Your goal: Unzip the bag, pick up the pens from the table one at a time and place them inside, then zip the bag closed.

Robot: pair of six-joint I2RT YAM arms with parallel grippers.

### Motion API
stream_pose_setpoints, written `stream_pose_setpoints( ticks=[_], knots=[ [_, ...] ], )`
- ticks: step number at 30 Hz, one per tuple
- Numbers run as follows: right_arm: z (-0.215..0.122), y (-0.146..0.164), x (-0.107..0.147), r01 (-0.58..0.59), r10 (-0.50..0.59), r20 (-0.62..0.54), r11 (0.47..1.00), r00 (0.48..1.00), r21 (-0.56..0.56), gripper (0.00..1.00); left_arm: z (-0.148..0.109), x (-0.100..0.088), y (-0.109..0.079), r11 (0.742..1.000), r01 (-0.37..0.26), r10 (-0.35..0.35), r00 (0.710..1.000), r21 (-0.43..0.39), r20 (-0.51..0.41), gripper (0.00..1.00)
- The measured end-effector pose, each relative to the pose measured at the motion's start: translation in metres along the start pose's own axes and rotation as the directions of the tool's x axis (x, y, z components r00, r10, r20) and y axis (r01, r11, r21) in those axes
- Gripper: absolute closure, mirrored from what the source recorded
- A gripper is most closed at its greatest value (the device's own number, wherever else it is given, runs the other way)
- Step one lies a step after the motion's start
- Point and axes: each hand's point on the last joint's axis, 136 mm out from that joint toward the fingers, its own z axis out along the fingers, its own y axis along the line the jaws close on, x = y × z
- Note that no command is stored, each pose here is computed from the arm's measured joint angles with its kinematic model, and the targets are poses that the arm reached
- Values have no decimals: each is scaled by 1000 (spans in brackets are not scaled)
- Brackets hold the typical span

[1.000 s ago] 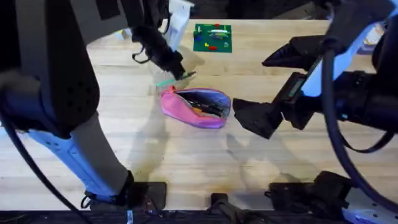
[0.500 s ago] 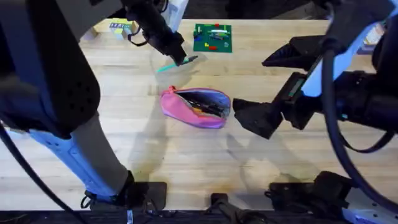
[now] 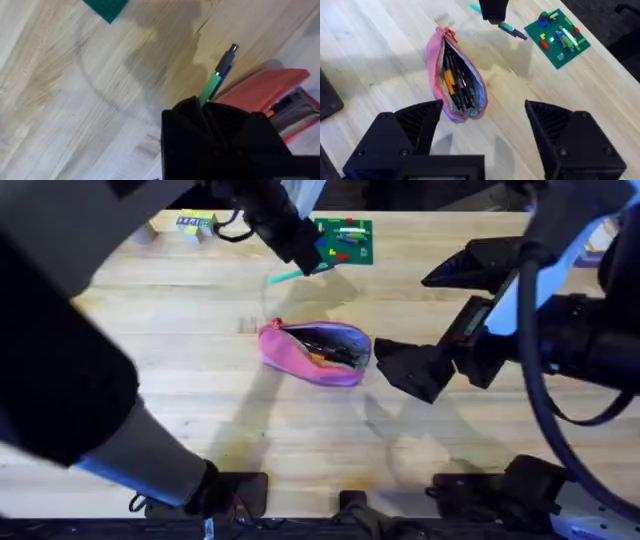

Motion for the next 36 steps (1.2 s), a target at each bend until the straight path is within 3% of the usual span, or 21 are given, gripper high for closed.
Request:
stream_pose_setpoints(
  ticks=[9,16,28,36],
  knots=[
    [-1,0,-1,0,0,5,1000,1000,1,4,-29,-18,-37,996,-93,93,994,-6,60,958],
    [-31,-3,-8,-5,3,93,1000,996,17,4,-40,-27,-69,986,-166,165,983,12,82,958],
    [-64,-2,4,-8,4,136,1000,991,25,3,-35,-21,-117,963,-249,248,968,98,31,958],
    [-78,-3,2,-11,5,184,999,983,34,3,-23,-8,-127,953,-271,273,962,136,1,958]
  ],
)
